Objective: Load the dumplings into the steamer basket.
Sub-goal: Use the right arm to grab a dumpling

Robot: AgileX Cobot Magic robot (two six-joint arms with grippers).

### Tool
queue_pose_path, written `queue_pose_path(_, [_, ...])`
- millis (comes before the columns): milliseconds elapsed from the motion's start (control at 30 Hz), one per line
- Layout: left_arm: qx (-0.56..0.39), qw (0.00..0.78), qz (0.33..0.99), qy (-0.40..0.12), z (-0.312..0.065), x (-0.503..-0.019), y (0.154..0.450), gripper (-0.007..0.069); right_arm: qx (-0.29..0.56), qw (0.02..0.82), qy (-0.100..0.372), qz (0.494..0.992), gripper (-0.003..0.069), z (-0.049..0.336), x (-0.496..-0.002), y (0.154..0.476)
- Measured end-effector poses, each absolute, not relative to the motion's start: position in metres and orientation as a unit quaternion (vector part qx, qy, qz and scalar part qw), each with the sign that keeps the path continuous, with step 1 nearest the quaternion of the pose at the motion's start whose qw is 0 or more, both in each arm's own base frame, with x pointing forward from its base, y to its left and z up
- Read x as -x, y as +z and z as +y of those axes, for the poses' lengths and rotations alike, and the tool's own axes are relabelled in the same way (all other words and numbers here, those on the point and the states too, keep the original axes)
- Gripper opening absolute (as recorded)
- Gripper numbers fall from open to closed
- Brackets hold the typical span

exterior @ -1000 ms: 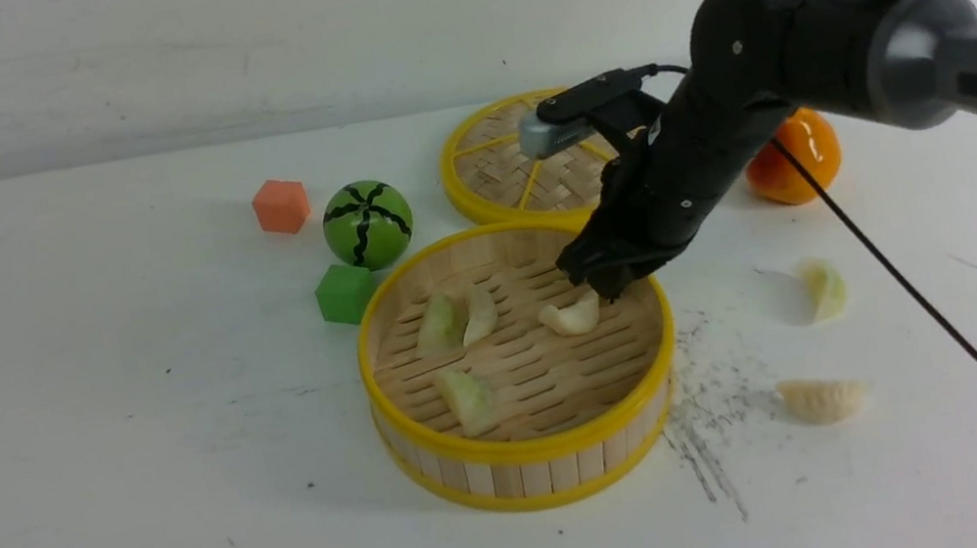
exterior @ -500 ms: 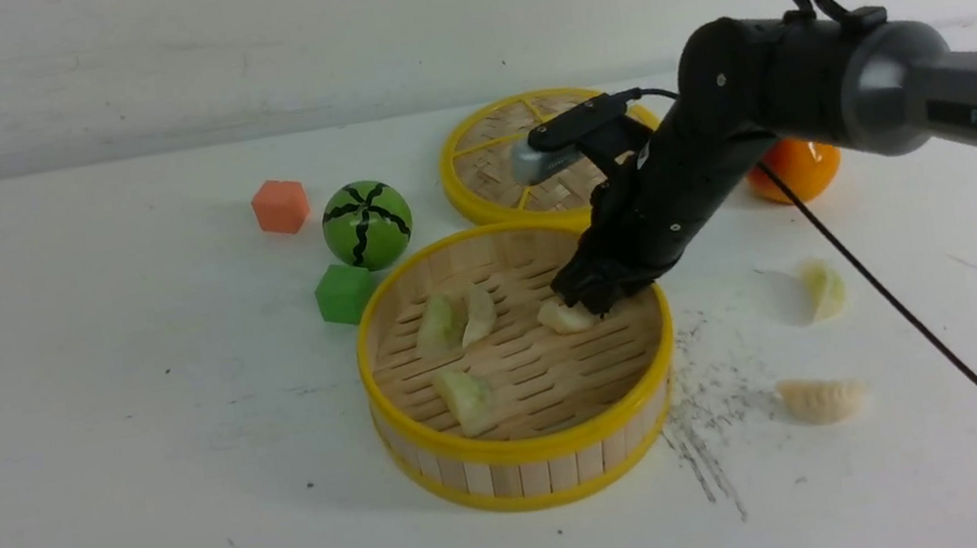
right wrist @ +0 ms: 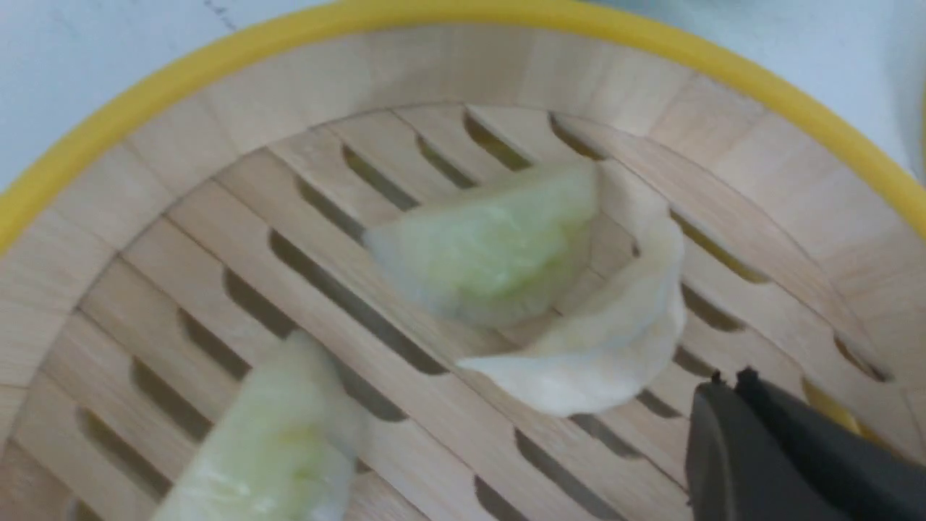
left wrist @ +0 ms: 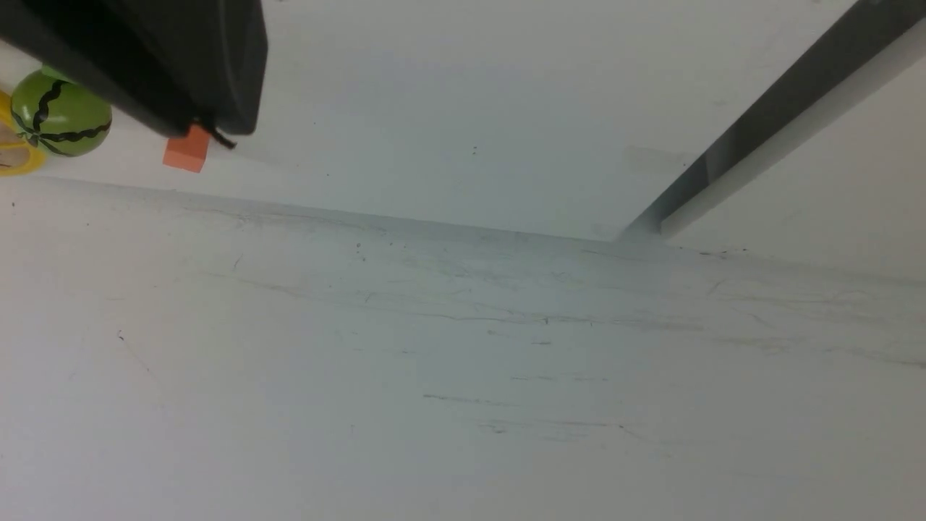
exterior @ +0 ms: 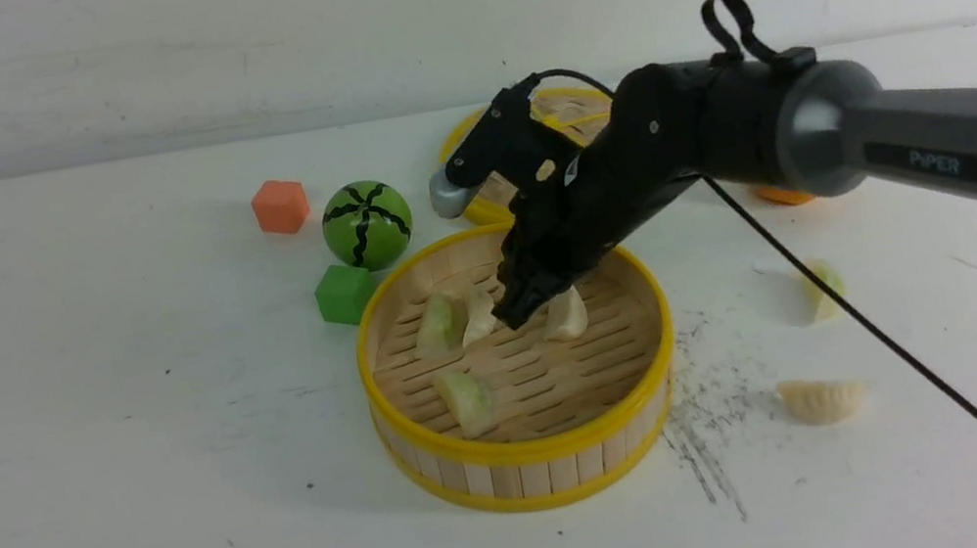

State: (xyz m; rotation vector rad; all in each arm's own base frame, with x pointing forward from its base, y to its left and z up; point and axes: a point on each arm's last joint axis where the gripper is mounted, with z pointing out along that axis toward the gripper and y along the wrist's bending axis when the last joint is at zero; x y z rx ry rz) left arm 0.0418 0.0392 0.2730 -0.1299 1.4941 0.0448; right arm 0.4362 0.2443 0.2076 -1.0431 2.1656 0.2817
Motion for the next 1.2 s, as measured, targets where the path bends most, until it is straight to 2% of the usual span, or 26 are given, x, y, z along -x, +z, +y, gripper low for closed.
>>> queue_pose_path(167, [0.064, 0.729, 0.681, 0.025, 0.041, -0.042, 0.272, 0.0051, 0.395, 0.301, 0.126, 0.859, 0.0009, 0.245, -0.431, 0.231])
queue_pose_path(333, [0.064, 0.729, 0.681, 0.026, 0.041, -0.042, 0.272, 0.0053, 0.34, 0.243, 0.091, 0.904, 0.0012, 0.233, -0.426, 0.251])
queue_pose_path(500, [0.064, 0.729, 0.681, 0.026, 0.041, -0.042, 0.272, 0.0053, 0.299, 0.214, 0.067, 0.928, 0.0017, 0.227, -0.426, 0.246])
queue_pose_path(667, [0.067, 0.729, 0.681, 0.022, 0.041, -0.042, 0.272, 0.0053, 0.288, 0.198, 0.065, 0.935, 0.0019, 0.229, -0.431, 0.227])
queue_pose_path(767, [0.084, 0.724, 0.685, -0.015, 0.039, -0.041, 0.275, 0.0036, 0.284, 0.194, 0.07, 0.936, 0.002, 0.232, -0.435, 0.213])
queue_pose_path(833, [0.091, 0.721, 0.684, -0.065, 0.035, -0.038, 0.28, -0.0003, 0.276, 0.206, 0.084, 0.935, 0.002, 0.235, -0.437, 0.214])
queue_pose_path(900, [0.093, 0.713, 0.683, -0.125, 0.028, -0.037, 0.282, -0.0012, 0.273, 0.217, 0.1, 0.932, 0.002, 0.242, -0.436, 0.215])
queue_pose_path(1000, [0.083, 0.704, 0.686, -0.166, 0.02, -0.039, 0.28, -0.0013, 0.275, 0.233, 0.111, 0.926, 0.0022, 0.251, -0.434, 0.217])
queue_pose_path(1200, [0.033, 0.693, 0.705, -0.148, 0.009, -0.05, 0.278, -0.0013, 0.283, 0.251, 0.123, 0.918, 0.003, 0.269, -0.432, 0.208])
